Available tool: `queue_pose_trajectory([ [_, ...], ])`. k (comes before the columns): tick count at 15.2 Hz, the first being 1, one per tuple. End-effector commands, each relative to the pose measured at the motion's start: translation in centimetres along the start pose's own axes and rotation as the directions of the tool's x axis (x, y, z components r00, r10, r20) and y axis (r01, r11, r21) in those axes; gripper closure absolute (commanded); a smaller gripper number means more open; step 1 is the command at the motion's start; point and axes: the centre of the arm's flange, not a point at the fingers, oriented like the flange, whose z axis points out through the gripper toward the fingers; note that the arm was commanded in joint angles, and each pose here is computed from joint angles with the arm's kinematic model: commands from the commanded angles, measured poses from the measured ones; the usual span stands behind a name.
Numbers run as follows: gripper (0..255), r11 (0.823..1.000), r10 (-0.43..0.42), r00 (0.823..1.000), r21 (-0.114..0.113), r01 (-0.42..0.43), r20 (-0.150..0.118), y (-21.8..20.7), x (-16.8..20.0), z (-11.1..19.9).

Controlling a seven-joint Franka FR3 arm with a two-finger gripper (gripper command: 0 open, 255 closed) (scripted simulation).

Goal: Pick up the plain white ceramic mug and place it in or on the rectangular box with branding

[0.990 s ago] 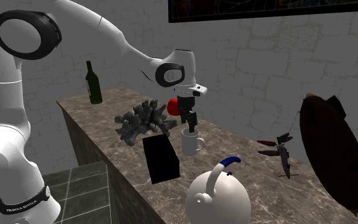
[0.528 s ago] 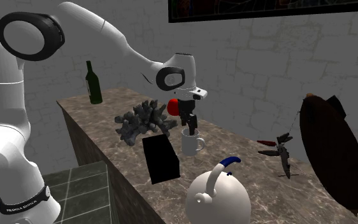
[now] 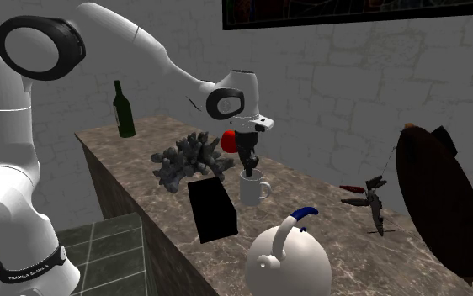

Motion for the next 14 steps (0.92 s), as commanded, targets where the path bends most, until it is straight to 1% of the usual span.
queue_pose_trajectory([
  [1, 255, 1.0, 0.0, 1.0, 0.0, 0.0, 0.0, 0.0, 0.0, 0.0],
  [4, 255, 1.0, 0.0, 1.0, 0.0, 0.0, 0.0, 0.0, 0.0, 0.0],
  [14, 255, 1.0, 0.0, 1.0, 0.0, 0.0, 0.0, 0.1, 0.4, -5.2],
])
